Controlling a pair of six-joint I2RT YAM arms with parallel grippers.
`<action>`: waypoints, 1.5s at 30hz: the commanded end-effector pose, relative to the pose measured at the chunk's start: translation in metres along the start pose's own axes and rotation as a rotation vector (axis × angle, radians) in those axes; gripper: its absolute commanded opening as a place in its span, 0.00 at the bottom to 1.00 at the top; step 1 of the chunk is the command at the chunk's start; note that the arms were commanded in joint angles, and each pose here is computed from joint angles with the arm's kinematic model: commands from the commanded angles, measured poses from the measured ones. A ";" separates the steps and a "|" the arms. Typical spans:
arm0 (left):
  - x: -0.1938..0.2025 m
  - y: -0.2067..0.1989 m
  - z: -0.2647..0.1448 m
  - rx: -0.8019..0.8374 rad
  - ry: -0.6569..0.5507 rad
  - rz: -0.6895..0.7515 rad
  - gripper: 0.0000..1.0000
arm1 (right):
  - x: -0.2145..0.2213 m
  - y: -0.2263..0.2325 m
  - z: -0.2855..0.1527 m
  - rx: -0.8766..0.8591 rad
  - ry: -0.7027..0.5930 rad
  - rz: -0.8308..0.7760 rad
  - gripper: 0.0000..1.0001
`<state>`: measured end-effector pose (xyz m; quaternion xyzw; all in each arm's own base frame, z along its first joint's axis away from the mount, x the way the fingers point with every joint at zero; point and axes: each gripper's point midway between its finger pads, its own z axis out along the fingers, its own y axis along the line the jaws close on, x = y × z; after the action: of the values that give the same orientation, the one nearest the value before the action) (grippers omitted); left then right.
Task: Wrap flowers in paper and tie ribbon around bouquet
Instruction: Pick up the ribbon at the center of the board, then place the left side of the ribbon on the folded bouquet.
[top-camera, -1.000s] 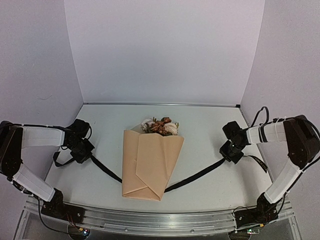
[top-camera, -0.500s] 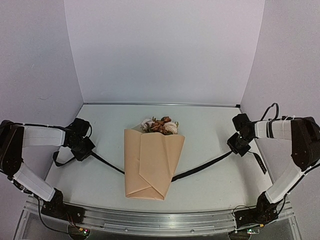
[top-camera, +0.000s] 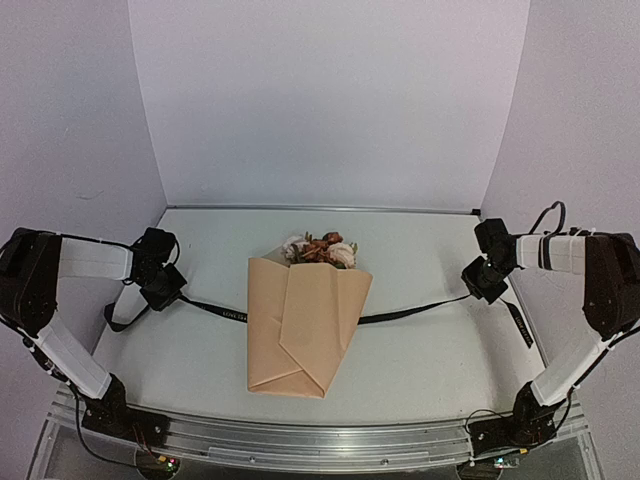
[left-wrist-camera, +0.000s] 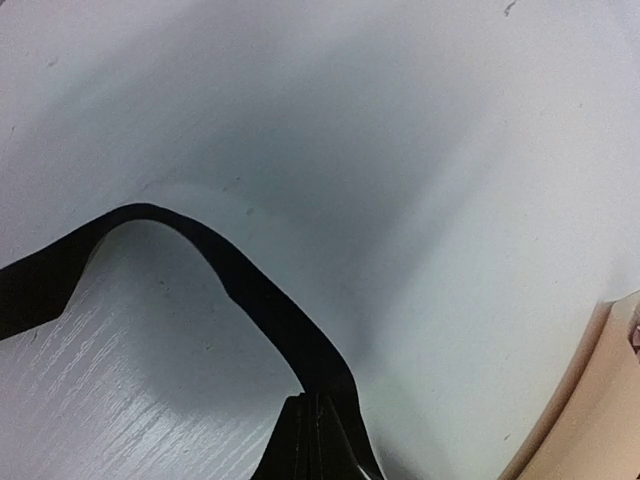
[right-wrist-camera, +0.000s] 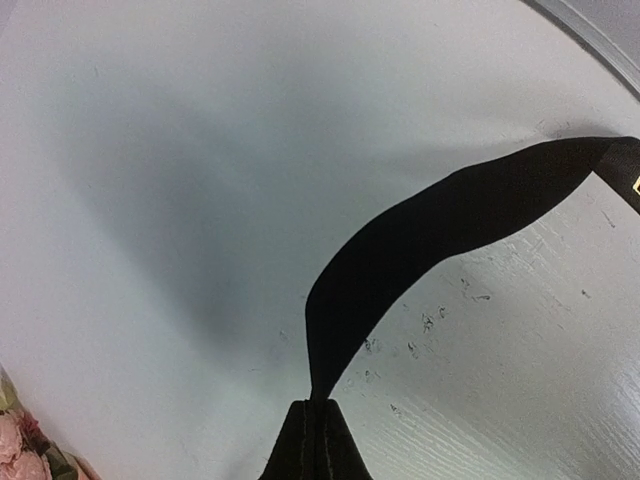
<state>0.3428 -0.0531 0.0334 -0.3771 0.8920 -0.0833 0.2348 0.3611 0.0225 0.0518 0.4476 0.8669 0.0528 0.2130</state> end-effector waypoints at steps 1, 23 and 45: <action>-0.015 -0.027 -0.016 0.095 -0.053 0.063 0.00 | 0.006 -0.003 -0.016 -0.028 -0.002 -0.023 0.00; 0.213 -0.247 -0.182 0.857 -0.158 1.074 0.00 | 0.165 0.157 -0.111 -0.453 0.135 -0.462 0.00; 0.289 -0.257 -0.152 0.970 0.234 1.190 0.38 | 0.178 0.163 -0.091 -0.412 0.179 -0.471 0.00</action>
<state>0.2432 -0.4475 0.1061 0.3659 0.8405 -0.2973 0.2670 0.3462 0.2643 0.1110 0.1805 0.9370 0.2085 0.2145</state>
